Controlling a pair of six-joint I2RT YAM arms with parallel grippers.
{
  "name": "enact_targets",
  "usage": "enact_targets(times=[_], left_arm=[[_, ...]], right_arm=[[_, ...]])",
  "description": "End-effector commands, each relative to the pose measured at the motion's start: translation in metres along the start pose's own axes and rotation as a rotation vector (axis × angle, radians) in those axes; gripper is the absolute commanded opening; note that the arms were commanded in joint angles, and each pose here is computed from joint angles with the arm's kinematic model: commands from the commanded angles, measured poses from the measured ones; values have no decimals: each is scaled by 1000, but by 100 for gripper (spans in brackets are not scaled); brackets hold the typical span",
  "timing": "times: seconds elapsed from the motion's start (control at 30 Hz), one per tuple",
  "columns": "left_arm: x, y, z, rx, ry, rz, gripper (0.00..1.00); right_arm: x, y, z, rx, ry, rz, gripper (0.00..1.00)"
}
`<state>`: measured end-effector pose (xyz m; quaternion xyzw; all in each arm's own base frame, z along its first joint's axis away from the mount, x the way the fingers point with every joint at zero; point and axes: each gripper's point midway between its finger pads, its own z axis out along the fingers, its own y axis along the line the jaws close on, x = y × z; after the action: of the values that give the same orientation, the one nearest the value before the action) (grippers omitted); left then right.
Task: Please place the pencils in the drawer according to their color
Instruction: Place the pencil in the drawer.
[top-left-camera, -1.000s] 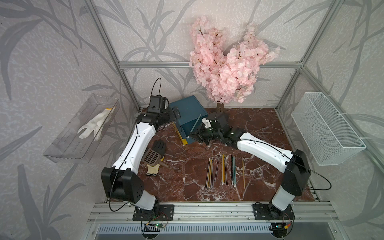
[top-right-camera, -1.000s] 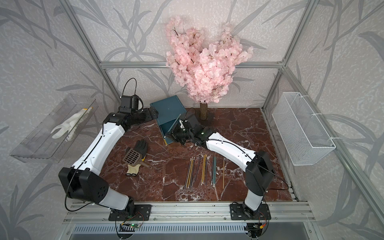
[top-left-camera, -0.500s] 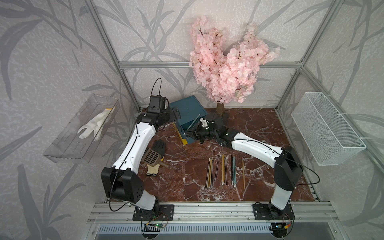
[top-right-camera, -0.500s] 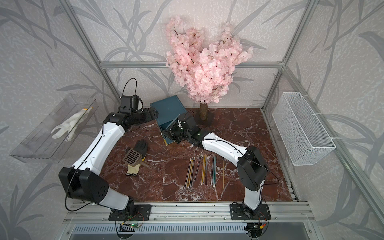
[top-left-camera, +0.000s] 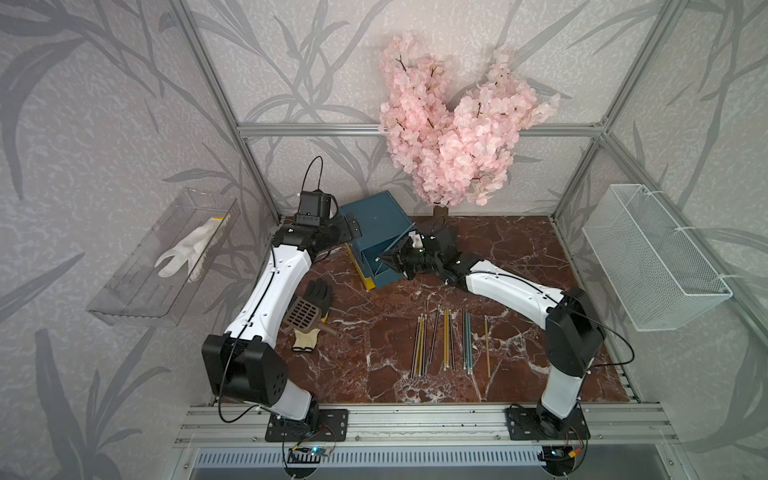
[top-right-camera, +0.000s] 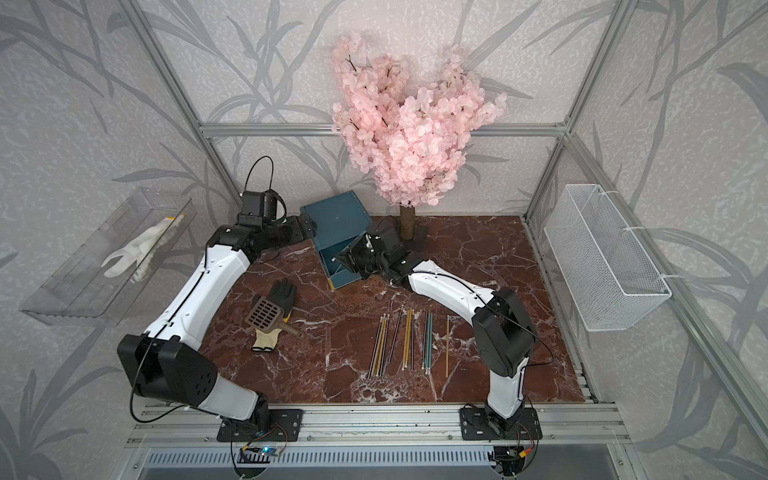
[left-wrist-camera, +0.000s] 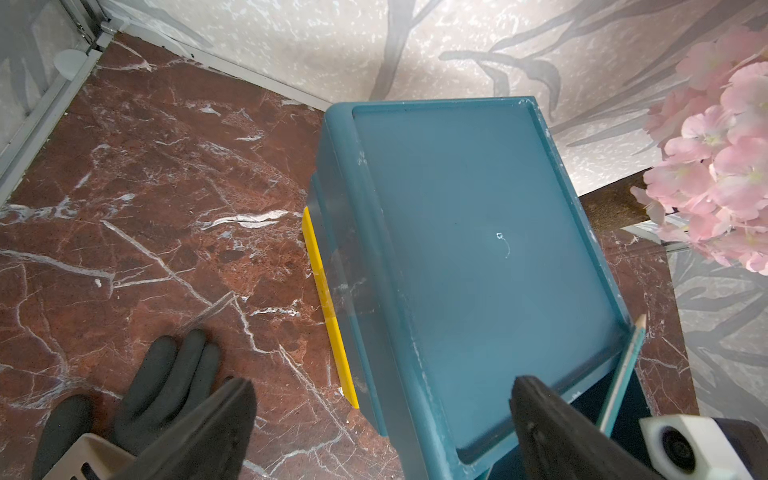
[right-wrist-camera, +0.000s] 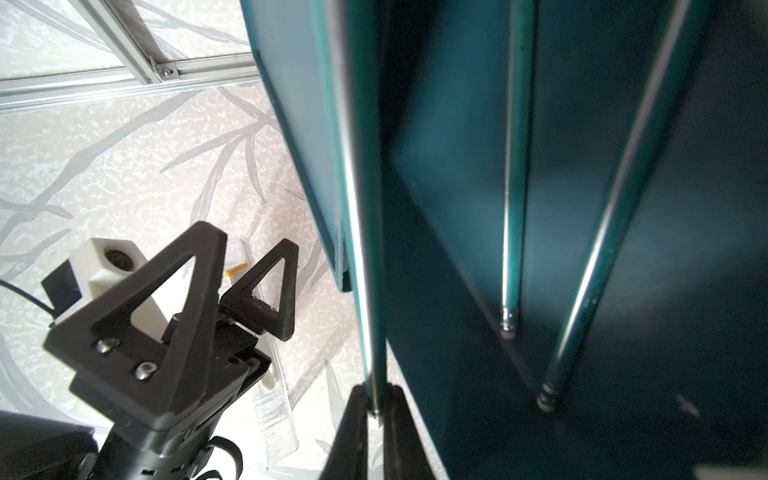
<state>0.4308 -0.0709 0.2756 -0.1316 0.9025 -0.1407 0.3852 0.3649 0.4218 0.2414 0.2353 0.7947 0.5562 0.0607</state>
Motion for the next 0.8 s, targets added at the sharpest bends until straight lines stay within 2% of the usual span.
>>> enact_targets(times=[0.0,0.1,0.17,0.5,0.77], left_arm=[[1,0,1,14,-2,-5,100],[2,0,1,15,-1,-7,100],[2,0,2,16,-3,-8,100],[3,0,7,19,2,-12,100],[7,1,19,16,24,-6,100]], right_arm=[[-8,-27,6,81,-9,34,14],[-8,-26,5,92,-11,20,35],[-8,-25,4,99,-11,9,41],[3,2,-17,71,0,-76,42],[18,17,-74,78,-49,-197,43]])
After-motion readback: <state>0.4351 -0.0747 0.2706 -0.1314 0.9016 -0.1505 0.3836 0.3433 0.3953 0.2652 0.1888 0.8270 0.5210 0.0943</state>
